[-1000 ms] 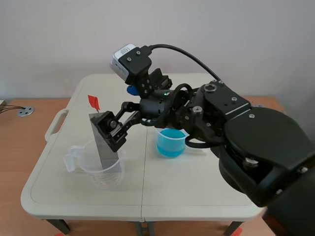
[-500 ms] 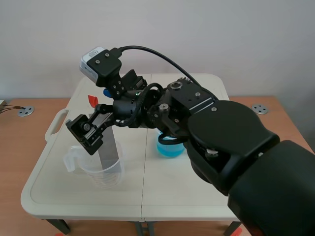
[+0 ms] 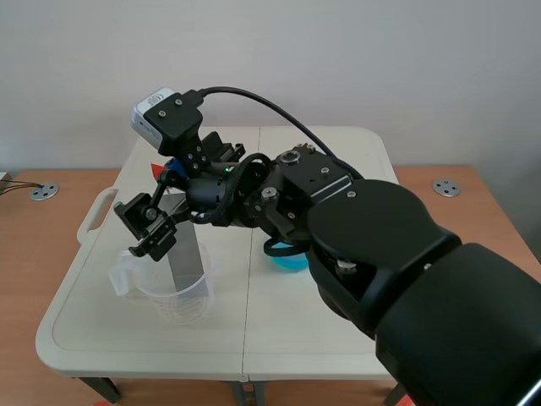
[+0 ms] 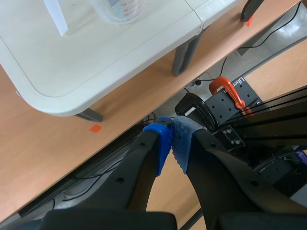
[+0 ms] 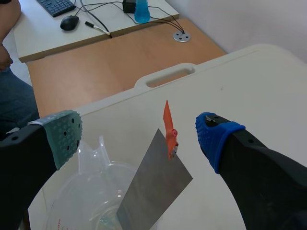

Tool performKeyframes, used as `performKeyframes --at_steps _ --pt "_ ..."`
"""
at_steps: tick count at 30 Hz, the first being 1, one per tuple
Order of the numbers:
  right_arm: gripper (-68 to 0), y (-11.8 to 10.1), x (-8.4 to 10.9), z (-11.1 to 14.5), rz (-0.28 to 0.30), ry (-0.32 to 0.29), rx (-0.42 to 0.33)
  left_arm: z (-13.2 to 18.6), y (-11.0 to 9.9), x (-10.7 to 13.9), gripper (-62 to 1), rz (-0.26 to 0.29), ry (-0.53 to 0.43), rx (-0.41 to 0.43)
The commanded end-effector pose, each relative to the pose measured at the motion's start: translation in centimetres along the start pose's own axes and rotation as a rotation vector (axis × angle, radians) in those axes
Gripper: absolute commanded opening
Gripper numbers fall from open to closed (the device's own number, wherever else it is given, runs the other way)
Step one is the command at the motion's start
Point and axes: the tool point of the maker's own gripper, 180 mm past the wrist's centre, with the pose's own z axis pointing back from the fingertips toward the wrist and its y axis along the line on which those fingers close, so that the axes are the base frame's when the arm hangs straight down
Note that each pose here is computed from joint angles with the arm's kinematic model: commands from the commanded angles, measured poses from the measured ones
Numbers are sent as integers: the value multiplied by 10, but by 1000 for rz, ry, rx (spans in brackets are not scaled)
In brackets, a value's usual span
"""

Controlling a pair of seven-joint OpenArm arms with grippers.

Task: Hold the metal plate by the orange handle, dip it into the blue solution, take it out and point at it, then put the plate back in the beaker on the left.
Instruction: 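Lift the metal plate out of the left beaker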

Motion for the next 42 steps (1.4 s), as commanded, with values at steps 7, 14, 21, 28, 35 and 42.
performKeyframes --at_steps 7,14,21,28,35,42 --pt "-377 -6 23 -2 24 -57 -6 0 -1 4 -594 7 -19 -3" --pt "-530 -5 23 -2 25 -57 -2 0 -1 4 -594 7 -18 -3" --pt "-626 -4 23 -2 25 -58 2 0 -1 4 -594 7 -18 -3" --pt "-662 13 25 -1 31 -71 99 0 -1 4 -594 6 -18 -3" --pt "-662 13 30 5 27 -113 101 0 -1 4 -594 6 -18 -3" --pt "-662 20 44 27 76 -167 100 0 -1 4 -594 6 -17 -3"
